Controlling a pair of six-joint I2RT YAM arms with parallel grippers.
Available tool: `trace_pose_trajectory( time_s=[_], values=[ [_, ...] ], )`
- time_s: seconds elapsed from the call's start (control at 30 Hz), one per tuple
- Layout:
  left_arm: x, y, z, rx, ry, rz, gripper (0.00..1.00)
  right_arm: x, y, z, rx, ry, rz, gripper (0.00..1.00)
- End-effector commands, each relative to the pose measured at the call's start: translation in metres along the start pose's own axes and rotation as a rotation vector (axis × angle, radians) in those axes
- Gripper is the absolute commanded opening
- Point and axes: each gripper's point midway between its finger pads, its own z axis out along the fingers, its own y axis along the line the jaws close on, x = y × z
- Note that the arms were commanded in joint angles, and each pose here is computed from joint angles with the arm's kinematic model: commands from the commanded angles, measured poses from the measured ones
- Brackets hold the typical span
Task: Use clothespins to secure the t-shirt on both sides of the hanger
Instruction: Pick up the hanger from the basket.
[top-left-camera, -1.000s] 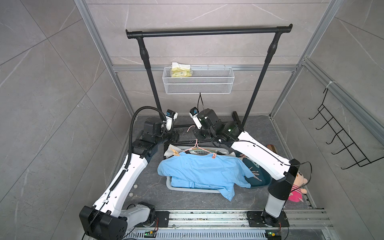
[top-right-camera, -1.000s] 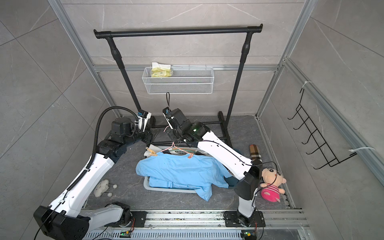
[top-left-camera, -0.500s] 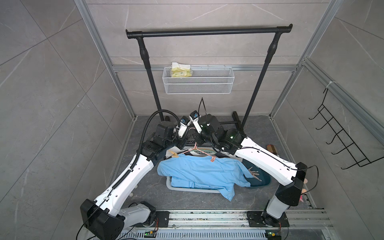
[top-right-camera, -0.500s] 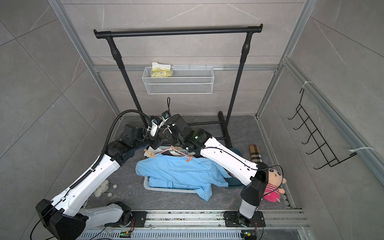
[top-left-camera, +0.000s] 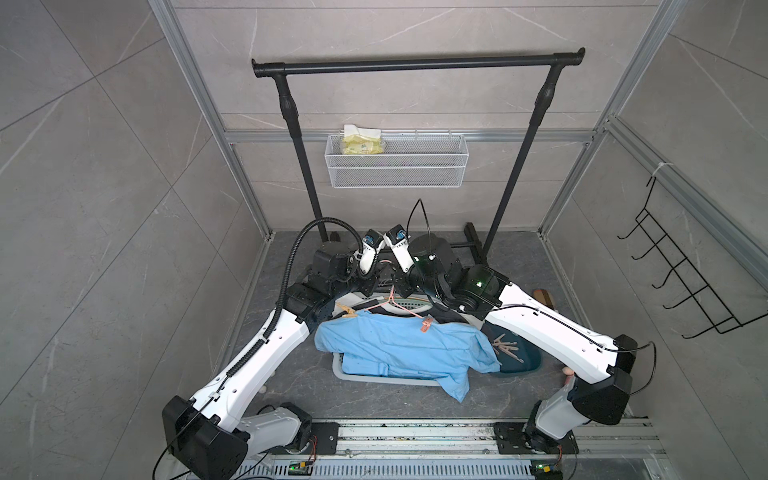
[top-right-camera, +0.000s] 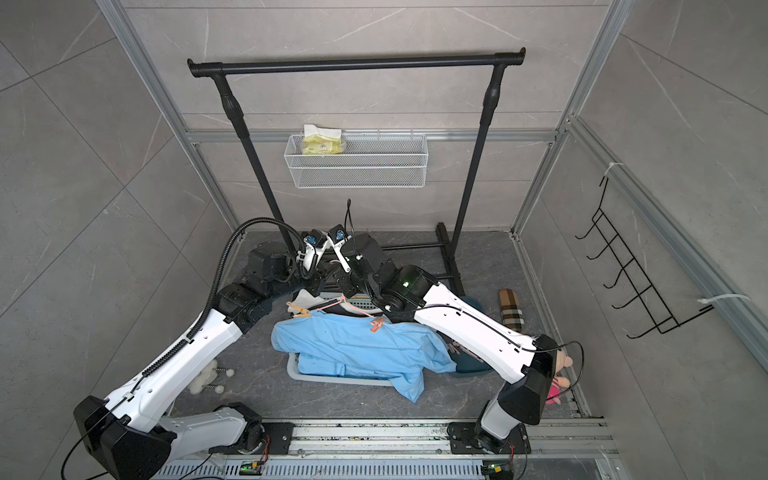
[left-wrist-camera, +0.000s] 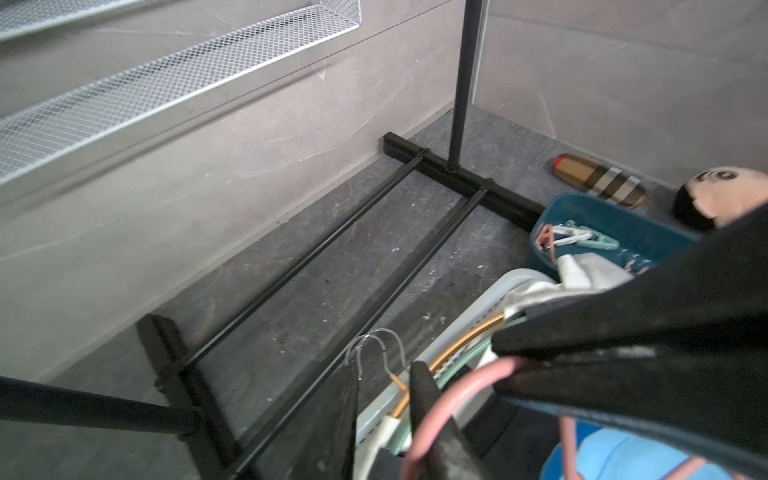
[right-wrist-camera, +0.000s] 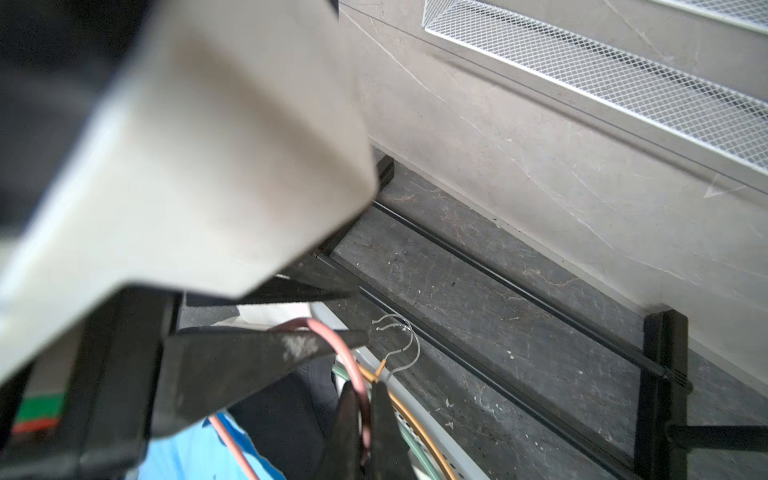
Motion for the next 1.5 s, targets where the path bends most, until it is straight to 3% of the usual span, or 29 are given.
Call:
trace_pose_trajectory(
  time_s=[0.0,0.03,0.13,0.17,0.23,0.33,0.5,0.63,0.83,1.0,1.23,1.47],
  values=[
    [-0.036,-0.008,-0.016,0.046,-0.146,0.016,0.06,-0.020,0.004,-0.027,-0.052,-0.084,0.037,0.00],
    [-0.042,-0.011,-0.020,0.059,-0.171,0.009,0.01,-0.023,0.006,-0.034,-0.072,-0.098,0.033,0.01],
    [-0.057,-0.022,-0.034,0.112,-0.248,0.014,0.00,-0.034,0.009,-0.057,-0.125,-0.154,0.022,0.12],
    [-0.061,-0.024,-0.038,0.122,-0.265,0.018,0.00,-0.037,0.008,-0.064,-0.133,-0.167,0.017,0.20],
    [-0.067,-0.025,-0.046,0.122,-0.298,0.028,0.00,-0.043,0.004,-0.080,-0.128,-0.185,0.002,0.45],
    [-0.071,-0.026,-0.053,0.113,-0.324,0.061,0.00,-0.044,-0.012,-0.102,-0.067,-0.207,-0.051,0.63],
    [-0.072,-0.028,-0.059,0.114,-0.332,0.101,0.00,-0.032,-0.043,-0.142,0.060,-0.223,-0.149,0.68],
    [-0.076,-0.034,-0.066,0.141,-0.357,0.126,0.00,-0.009,-0.047,-0.166,0.042,-0.256,-0.198,0.75],
    [-0.087,-0.045,-0.083,0.188,-0.401,0.147,0.00,0.048,-0.049,-0.181,0.009,-0.189,-0.266,0.81],
    [-0.093,-0.048,-0.096,0.199,-0.419,0.153,0.00,0.078,-0.051,-0.192,-0.008,-0.203,-0.317,0.84],
    [-0.098,-0.052,-0.112,0.199,-0.450,0.163,0.00,0.125,-0.037,-0.173,-0.124,-0.081,-0.350,0.92],
    [-0.101,-0.061,-0.127,0.244,-0.480,0.163,0.00,0.123,-0.060,-0.142,-0.150,-0.003,-0.280,0.97]
  ],
)
